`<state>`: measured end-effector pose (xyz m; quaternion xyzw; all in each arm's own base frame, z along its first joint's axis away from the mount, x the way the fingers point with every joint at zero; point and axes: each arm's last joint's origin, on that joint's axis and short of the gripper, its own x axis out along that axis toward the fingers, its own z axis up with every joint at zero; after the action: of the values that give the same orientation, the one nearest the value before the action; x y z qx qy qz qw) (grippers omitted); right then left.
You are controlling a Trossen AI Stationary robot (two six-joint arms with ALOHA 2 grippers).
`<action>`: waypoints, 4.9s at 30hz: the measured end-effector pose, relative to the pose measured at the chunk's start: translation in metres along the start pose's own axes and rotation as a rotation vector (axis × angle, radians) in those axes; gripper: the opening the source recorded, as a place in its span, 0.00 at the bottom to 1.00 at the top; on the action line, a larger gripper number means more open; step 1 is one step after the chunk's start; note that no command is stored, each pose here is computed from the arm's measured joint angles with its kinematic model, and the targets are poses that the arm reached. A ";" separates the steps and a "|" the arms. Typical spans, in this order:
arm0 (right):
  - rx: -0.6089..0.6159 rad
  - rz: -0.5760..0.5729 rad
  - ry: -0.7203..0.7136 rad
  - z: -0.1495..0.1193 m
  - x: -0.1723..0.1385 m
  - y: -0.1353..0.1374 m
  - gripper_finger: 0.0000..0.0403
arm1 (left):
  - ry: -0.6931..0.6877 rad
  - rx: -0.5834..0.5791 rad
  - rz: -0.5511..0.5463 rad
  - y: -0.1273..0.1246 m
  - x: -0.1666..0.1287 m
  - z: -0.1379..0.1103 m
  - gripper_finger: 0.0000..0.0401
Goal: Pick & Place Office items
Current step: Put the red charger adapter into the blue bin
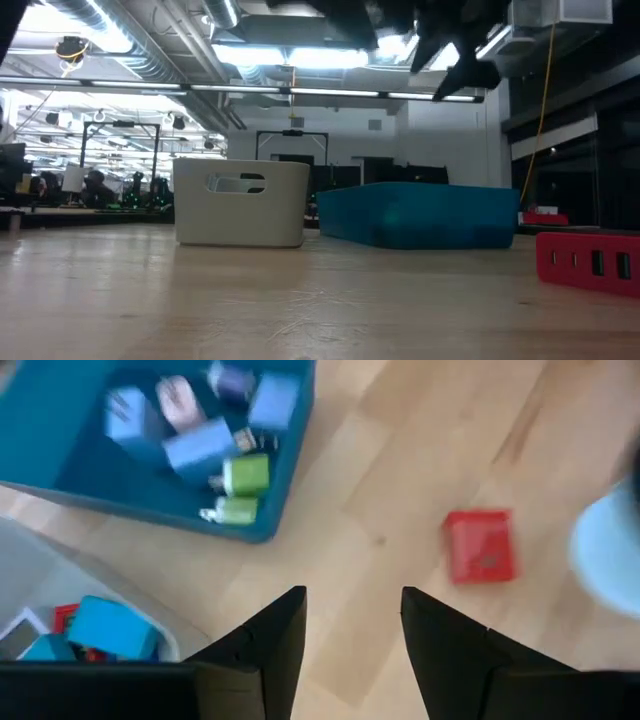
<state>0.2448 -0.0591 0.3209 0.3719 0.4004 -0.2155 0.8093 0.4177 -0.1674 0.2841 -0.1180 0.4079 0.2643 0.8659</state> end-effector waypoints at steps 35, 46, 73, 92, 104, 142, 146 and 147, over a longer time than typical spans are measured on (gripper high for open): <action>0.021 0.079 -0.082 -0.020 -0.058 -0.009 0.73 | 0.258 -0.146 -0.446 -0.039 0.138 -0.012 0.52; 0.035 0.089 -0.074 -0.020 -0.058 -0.009 0.73 | 0.265 -0.131 -0.475 -0.044 0.147 -0.017 0.44; 0.012 0.093 -0.064 -0.021 -0.058 -0.009 0.73 | 0.439 -0.017 -0.344 -0.018 0.160 -0.038 0.61; -0.015 0.128 -0.073 -0.019 -0.059 -0.007 0.73 | 0.079 0.554 -0.372 -0.014 0.088 0.008 0.64; -0.031 0.221 -0.183 -0.009 -0.061 0.002 0.73 | 0.073 1.111 -0.425 0.015 0.104 0.024 0.64; 0.081 0.249 -0.160 -0.012 -0.061 0.008 0.73 | -0.187 1.354 -0.400 0.004 0.165 0.041 0.55; 0.081 0.251 -0.158 -0.012 -0.061 0.008 0.73 | -0.225 1.340 -0.413 0.002 0.155 0.051 0.53; 0.081 0.249 -0.156 -0.013 -0.061 0.008 0.73 | -0.233 1.334 -0.424 0.002 0.155 0.053 0.53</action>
<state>0.2084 -0.0412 0.3683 0.4331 0.2780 -0.1576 0.8428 0.5324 -0.0876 0.1991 0.3896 0.3557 -0.2054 0.8243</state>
